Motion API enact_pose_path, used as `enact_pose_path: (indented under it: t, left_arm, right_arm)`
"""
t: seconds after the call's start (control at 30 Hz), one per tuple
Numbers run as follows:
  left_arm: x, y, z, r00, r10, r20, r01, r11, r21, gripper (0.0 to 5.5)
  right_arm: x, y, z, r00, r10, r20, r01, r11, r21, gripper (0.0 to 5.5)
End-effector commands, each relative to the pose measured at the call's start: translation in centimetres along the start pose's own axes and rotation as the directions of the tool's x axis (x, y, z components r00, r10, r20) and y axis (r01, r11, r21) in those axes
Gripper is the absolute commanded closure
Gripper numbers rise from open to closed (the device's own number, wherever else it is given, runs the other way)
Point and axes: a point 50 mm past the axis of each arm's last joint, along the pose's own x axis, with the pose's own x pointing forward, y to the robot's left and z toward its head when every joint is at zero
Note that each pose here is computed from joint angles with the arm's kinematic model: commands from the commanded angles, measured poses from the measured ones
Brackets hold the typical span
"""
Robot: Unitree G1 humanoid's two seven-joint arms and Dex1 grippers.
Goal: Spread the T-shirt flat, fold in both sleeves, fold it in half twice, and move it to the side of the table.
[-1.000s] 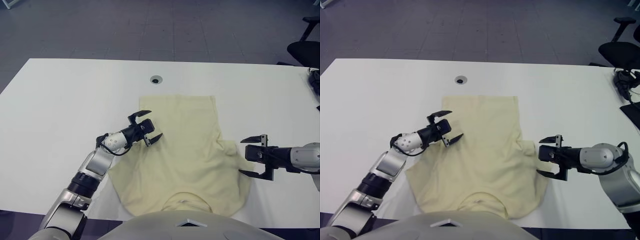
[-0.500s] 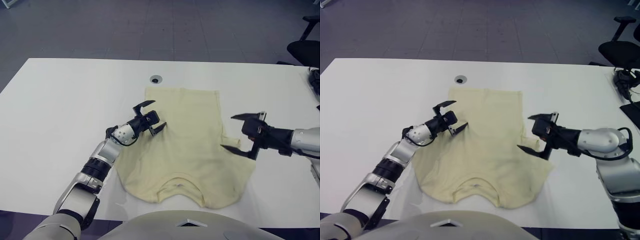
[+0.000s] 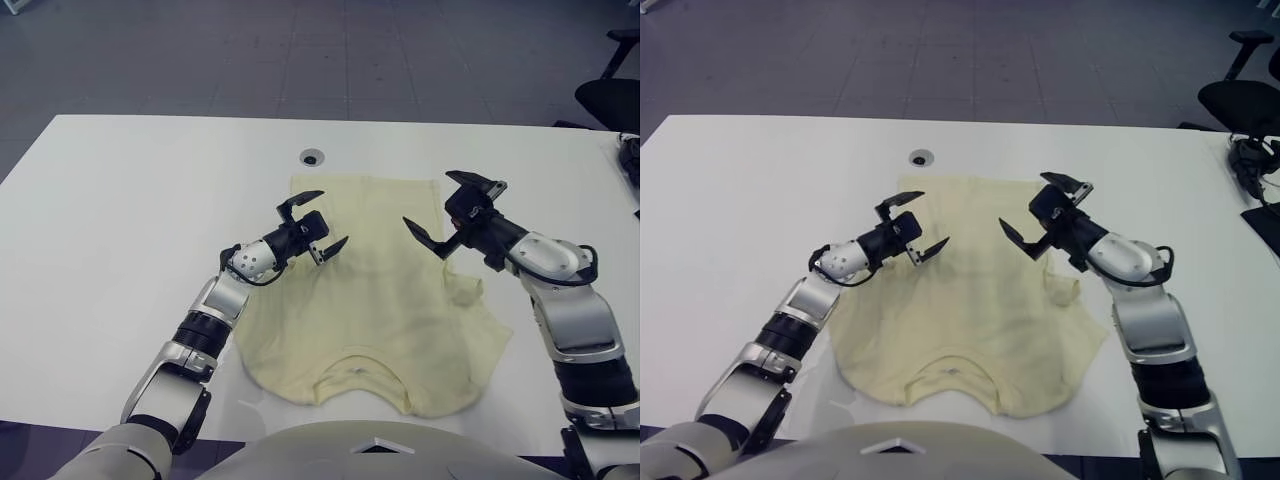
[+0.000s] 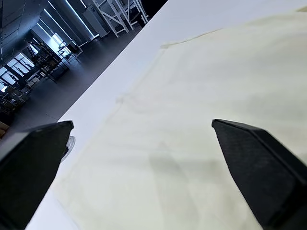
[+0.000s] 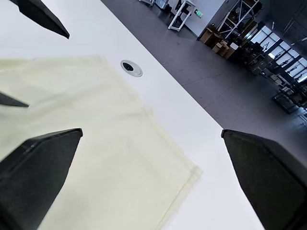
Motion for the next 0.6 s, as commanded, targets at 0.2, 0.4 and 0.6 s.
enact_pose_path:
  t: [0.2,0.4,0.6]
  left_arm:
    - [-5.5,6.3,4.3,0.968,0.197,0.154,-0.196,0.98,-0.026,0.14]
    - [-11.6,7.9,3.1,0.98,0.175,0.095,-0.185,0.976,0.115,0.14]
    - [-17.9,5.7,0.5,0.934,-0.263,-0.244,0.323,0.91,0.258,0.14]
  right_arm:
    - [0.4,0.0,-0.6,0.963,-0.262,0.068,0.247,0.954,0.17,0.1]
    - [0.5,-0.5,0.8,0.906,-0.351,0.236,0.321,0.934,0.158,0.1]
    - [0.1,-0.9,0.3,0.899,-0.372,0.231,0.346,0.926,0.149,0.1]
